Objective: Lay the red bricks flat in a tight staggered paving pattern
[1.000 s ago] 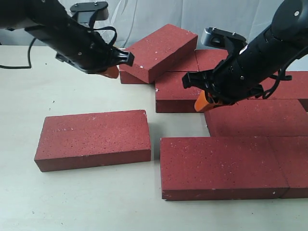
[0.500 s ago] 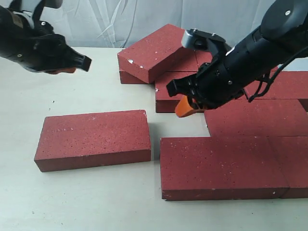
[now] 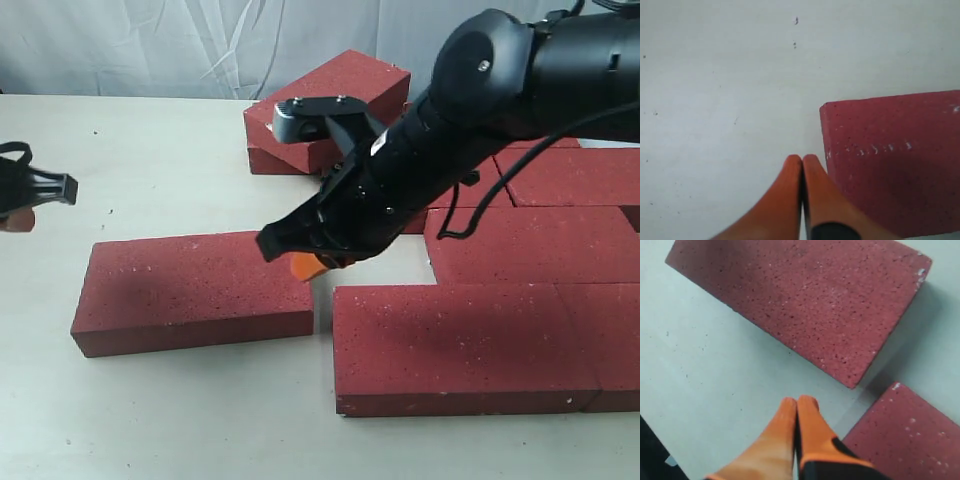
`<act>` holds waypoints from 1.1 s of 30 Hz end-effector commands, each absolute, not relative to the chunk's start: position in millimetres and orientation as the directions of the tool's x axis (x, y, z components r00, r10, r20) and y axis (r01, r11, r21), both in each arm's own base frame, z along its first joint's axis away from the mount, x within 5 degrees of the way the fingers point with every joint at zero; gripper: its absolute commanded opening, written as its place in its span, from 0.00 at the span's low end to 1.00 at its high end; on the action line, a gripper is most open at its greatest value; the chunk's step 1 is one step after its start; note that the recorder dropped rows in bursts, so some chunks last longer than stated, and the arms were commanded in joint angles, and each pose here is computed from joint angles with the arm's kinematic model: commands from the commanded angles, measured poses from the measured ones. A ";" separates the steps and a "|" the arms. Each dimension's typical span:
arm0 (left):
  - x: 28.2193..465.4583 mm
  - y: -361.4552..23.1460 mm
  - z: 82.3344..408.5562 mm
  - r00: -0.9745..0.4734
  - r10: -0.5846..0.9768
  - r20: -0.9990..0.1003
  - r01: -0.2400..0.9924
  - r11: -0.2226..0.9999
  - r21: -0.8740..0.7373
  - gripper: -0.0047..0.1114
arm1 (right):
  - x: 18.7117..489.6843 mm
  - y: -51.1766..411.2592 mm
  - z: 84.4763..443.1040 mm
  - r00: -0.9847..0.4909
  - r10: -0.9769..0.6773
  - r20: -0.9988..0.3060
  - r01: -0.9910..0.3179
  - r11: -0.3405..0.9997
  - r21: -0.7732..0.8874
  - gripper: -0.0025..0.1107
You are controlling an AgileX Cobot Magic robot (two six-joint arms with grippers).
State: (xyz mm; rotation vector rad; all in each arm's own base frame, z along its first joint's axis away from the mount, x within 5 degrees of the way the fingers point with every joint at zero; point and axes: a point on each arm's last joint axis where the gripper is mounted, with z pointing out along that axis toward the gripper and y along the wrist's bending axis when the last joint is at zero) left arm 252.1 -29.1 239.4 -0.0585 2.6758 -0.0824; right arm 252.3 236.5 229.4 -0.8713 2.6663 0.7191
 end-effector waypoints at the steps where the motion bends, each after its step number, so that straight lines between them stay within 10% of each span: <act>1: 246.7 -21.8 228.8 -0.891 -0.086 -0.446 -0.062 0.996 -0.069 0.04 | 257.5 260.1 231.7 -0.756 -0.555 -0.346 -0.653 0.671 0.351 0.02; 33: 273.2 -37.5 143.6 -0.964 -0.181 -0.197 -0.143 0.971 -0.189 0.04 | 290.7 294.9 178.3 -0.788 -0.495 -0.365 -0.589 0.780 0.212 0.02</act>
